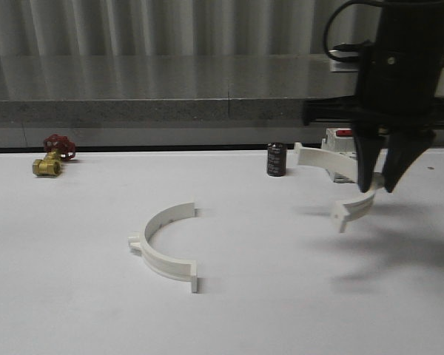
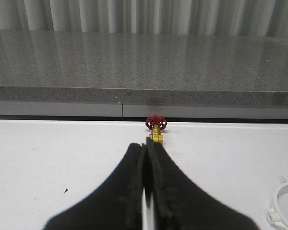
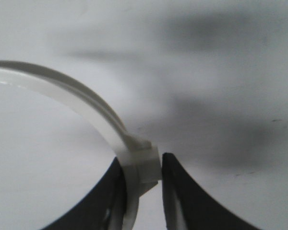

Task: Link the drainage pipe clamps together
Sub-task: 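Carry the clamp half with the right gripper to the placed half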

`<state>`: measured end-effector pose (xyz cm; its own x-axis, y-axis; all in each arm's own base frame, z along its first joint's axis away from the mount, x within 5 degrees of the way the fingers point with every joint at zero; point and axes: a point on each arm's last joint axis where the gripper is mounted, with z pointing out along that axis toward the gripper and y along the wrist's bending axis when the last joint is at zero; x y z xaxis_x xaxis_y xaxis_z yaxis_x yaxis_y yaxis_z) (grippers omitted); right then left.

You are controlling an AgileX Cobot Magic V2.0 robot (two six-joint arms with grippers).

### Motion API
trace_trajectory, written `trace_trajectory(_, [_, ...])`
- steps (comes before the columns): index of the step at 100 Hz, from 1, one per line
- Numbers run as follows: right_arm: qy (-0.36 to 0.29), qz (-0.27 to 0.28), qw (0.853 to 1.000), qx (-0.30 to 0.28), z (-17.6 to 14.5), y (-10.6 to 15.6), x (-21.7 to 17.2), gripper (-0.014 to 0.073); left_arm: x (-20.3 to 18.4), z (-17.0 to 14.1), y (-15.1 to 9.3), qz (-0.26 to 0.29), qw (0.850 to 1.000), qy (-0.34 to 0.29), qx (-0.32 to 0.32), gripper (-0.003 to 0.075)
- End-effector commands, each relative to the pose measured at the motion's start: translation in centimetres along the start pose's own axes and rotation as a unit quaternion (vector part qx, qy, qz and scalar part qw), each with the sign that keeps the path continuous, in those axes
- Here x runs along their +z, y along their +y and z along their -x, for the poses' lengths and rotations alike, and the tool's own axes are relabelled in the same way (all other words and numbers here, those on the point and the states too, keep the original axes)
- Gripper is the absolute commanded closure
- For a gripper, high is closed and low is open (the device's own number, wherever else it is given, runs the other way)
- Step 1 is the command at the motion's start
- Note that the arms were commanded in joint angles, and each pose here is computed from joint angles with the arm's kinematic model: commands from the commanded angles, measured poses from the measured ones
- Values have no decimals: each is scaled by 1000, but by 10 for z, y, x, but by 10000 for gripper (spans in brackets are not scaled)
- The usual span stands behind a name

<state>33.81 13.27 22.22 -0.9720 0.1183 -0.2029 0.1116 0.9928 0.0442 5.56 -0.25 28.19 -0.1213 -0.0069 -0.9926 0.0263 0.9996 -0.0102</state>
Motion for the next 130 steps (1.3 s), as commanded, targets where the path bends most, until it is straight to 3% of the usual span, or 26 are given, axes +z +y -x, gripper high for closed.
trace_trajectory(1, [-40,18,999,7,-4,15,-27,463,-2,16,0,2,999,-51,-4,741])
trace_trajectory(58, [-26,21,999,-9,-16,99,-2,463,-2,16,0,2,999,-51,-4,741])
trace_trajectory(130, [-13,11,1000,1,-8,116,28,463,-2,16,0,2,999,-51,-4,741])
